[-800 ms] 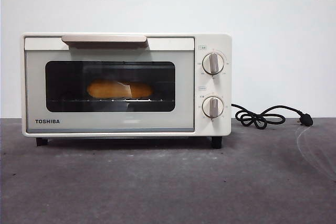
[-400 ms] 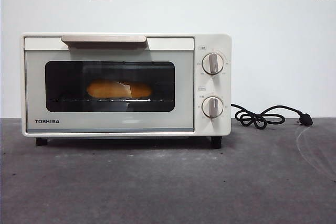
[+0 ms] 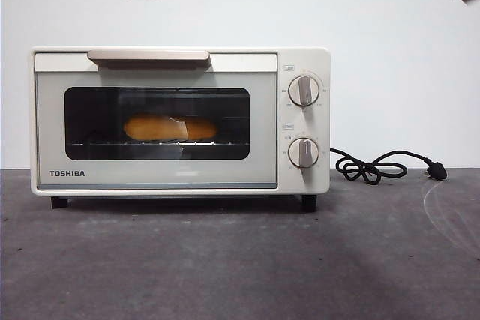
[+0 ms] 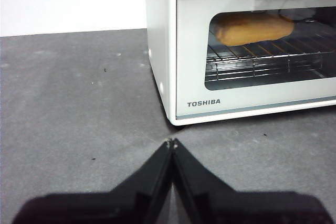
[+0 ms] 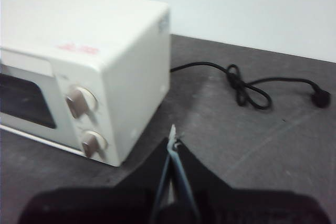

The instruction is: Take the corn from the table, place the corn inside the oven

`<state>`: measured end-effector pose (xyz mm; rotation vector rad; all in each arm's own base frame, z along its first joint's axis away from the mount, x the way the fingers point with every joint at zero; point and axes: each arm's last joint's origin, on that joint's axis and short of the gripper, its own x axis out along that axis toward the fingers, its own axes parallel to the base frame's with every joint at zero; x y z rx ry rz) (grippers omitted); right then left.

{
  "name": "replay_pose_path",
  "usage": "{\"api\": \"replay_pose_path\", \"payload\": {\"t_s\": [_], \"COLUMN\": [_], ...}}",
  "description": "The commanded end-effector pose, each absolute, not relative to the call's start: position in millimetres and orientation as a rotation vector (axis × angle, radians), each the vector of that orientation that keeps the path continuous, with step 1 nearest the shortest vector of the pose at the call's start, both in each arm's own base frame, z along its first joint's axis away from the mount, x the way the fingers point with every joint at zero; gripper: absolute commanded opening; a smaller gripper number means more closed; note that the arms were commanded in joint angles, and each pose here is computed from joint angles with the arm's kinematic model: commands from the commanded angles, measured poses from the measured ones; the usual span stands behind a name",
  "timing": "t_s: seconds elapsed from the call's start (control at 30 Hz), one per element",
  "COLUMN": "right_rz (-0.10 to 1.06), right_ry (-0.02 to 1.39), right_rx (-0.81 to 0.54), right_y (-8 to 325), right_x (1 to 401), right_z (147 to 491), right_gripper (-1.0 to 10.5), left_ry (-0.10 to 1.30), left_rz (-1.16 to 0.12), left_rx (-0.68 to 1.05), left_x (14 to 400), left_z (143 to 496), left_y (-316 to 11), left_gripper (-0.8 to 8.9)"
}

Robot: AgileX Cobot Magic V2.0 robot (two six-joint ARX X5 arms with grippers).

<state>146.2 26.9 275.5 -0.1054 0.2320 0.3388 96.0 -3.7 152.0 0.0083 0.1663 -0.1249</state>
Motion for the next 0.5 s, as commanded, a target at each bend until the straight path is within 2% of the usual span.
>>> {"api": "replay_pose_path", "payload": {"t_s": [0.03,0.23,0.5], "right_rz": [0.282,0.221,0.152], "right_ry": [0.211,0.201,0.177], "right_rx": [-0.06,-0.011,-0.01], "right_y": [21,13,5], "right_x": [133,113,104], "right_z": [242,195,168], "right_gripper": [-0.2,-0.2,-0.2], "left_ry": [0.164,0.164,0.164], "left_rz": [-0.128,-0.128,-0.128], "left_rx": [0.014,0.014,0.014], "left_x": [96,96,96], "left_z": [151,151,151], "left_y": [-4,-4,-4], "left_gripper": [-0.03,-0.03,-0.03]}}
